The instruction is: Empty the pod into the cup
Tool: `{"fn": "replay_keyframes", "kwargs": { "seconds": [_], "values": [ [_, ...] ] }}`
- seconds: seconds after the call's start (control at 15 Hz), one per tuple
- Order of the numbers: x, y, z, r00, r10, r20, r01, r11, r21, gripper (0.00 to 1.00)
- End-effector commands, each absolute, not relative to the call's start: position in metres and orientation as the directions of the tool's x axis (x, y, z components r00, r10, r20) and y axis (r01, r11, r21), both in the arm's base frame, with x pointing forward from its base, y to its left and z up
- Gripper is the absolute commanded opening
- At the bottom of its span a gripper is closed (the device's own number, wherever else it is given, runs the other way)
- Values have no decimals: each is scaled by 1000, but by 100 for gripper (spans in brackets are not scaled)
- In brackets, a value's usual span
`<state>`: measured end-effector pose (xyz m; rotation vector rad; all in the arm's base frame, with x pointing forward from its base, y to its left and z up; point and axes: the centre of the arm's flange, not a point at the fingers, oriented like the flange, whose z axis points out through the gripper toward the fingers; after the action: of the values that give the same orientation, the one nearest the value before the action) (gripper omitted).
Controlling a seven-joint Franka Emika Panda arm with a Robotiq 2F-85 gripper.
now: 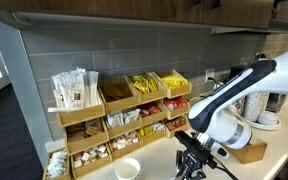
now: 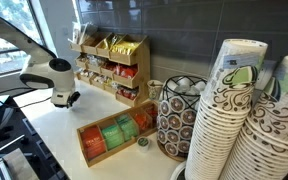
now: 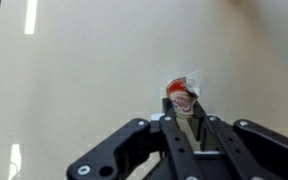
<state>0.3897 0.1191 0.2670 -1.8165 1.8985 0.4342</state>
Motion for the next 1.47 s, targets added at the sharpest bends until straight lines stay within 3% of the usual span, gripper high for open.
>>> {"fn": "replay_keyframes", "kwargs": {
  "seconds": [0.0,1.4],
  "values": [
    [392,124,268,12,-838,-545,-991,64,-121,21],
    [461,187,372,308,-840,-447,-934,-178,-309,16]
  ]
}}
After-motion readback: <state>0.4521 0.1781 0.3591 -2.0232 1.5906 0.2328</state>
